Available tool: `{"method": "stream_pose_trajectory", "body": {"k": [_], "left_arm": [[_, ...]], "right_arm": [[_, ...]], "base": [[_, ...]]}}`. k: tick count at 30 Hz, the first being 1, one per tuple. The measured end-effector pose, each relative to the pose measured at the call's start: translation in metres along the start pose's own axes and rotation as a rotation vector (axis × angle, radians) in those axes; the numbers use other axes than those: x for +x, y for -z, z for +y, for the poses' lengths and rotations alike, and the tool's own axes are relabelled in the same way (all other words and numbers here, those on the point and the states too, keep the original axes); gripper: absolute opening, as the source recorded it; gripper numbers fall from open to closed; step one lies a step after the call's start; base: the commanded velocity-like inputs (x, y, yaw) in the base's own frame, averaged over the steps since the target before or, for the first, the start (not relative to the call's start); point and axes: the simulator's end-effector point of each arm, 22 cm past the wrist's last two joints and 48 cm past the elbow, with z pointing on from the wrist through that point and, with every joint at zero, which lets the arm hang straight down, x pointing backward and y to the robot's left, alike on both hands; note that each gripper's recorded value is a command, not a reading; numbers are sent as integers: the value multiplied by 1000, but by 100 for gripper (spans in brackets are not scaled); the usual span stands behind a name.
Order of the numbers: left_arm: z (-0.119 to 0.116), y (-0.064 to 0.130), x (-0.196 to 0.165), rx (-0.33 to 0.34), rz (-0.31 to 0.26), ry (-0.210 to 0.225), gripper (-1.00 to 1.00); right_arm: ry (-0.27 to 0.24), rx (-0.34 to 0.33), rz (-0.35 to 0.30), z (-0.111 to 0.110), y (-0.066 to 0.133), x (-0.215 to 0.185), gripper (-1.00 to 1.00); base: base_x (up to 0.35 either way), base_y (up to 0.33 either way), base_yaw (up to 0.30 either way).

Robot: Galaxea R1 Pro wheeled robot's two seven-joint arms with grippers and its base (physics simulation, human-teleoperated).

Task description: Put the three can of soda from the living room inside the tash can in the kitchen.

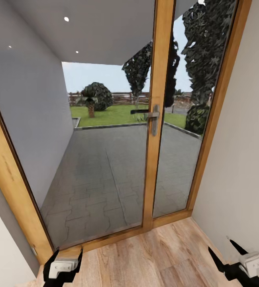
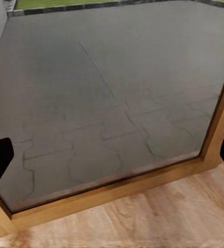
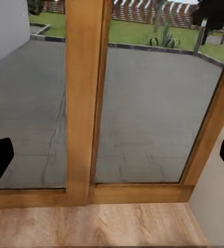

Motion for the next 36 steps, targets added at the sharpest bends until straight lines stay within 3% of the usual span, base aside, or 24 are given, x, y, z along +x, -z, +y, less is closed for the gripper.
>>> {"method": "stream_pose_trajectory", "body": {"k": [1, 6, 7, 11, 20, 36], "left_arm": [[-1, 3, 14, 4, 24, -3, 100], [-1, 6, 21, 2, 37, -6, 100], [-2, 6, 24, 3, 43, -8, 100], [-3, 6, 25, 2, 45, -7, 100], [-3, 7, 30, 1, 55, -4, 100], [-4, 11, 52, 2, 102, 0, 100]], "right_arm": [[6, 9, -10, -1, 10, 12, 100], [-6, 30, -3, -2, 16, 26, 100], [-14, 107, 11, -16, 19, 36, 100], [-20, 137, 20, -20, 20, 41, 100], [-38, 113, 43, -5, 16, 53, 100], [-46, 93, 54, 4, 14, 59, 100]], "base": [[0, 0, 0], [0, 0, 0], [0, 0, 0], [0, 0, 0], [-30, 0, 0], [-255, 0, 0]]}}
